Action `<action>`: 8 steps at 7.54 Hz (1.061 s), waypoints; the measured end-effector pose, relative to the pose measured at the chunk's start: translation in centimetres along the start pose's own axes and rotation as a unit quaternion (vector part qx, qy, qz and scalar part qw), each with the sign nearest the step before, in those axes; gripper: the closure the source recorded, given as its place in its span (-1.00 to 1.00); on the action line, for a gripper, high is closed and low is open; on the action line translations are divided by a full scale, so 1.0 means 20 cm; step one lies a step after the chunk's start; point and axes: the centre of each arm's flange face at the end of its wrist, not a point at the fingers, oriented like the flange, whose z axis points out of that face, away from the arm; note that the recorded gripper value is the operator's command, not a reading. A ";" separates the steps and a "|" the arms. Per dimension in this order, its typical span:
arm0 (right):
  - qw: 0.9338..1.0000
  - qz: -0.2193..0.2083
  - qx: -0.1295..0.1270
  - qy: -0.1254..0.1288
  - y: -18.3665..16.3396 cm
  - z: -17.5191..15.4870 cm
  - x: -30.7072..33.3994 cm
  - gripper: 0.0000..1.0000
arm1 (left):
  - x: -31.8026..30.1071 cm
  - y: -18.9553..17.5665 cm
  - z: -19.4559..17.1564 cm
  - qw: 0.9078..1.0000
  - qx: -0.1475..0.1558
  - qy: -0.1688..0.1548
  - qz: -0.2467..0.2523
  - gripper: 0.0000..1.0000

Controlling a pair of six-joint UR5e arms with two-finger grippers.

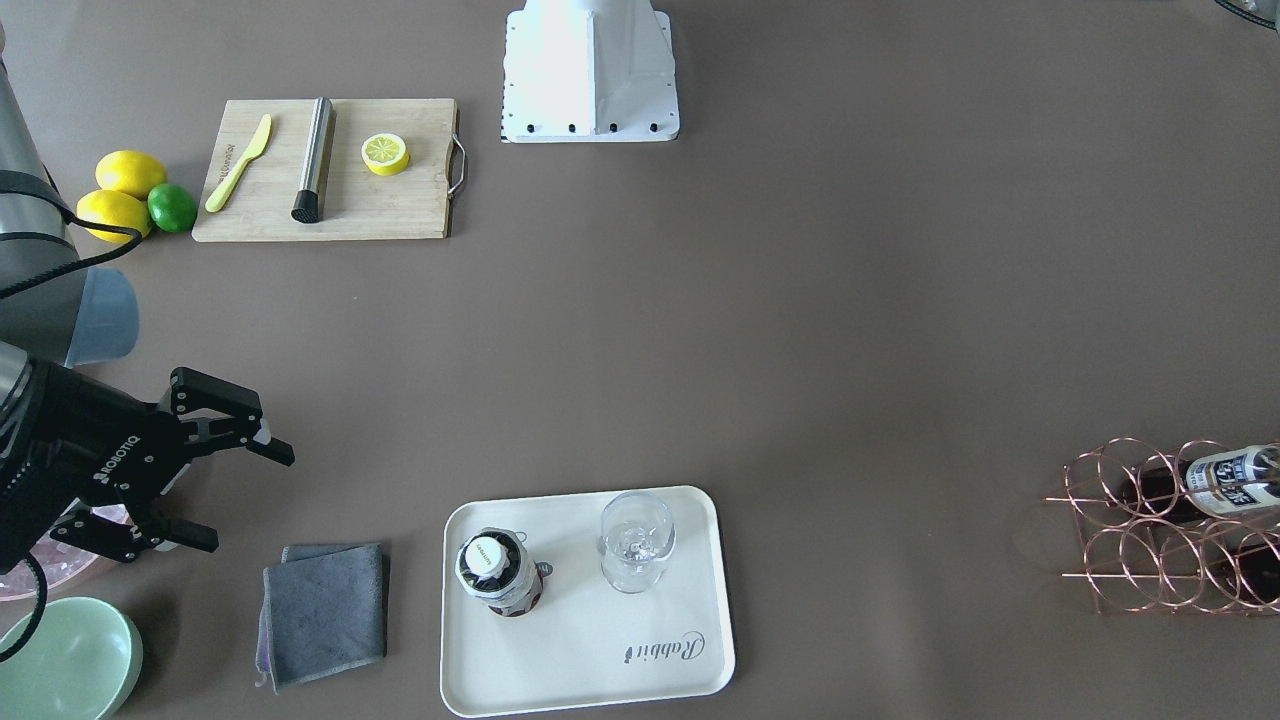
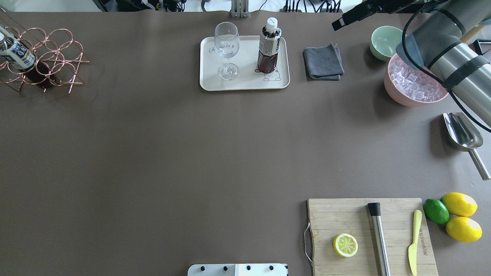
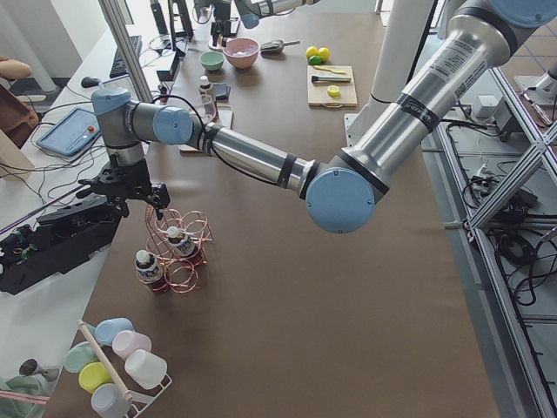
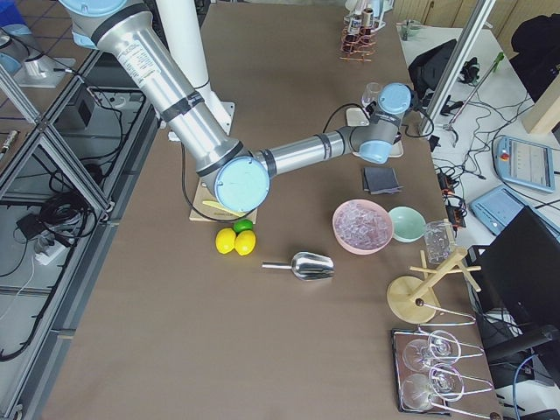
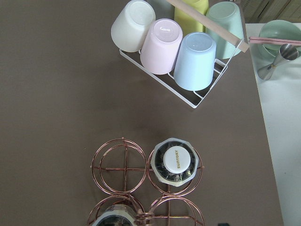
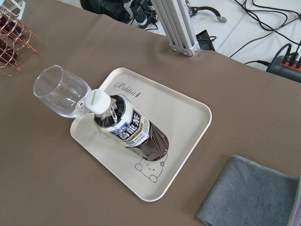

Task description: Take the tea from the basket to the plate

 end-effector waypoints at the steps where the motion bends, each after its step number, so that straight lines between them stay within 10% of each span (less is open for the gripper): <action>1: 0.999 0.033 -0.019 0.003 0.05 -0.08 0.07 -1.00 | 0.00 -0.05 -0.05 1.000 -0.003 0.003 0.002 -0.97; 5: 0.992 0.041 -0.087 0.076 0.65 -0.52 0.53 -1.00 | -0.36 -0.12 -0.31 0.987 -0.053 0.001 0.152 -0.97; 8: 0.957 0.169 -0.169 0.167 0.98 -0.78 0.82 -1.00 | -1.00 -0.18 -0.20 0.947 -0.094 0.017 0.305 -0.97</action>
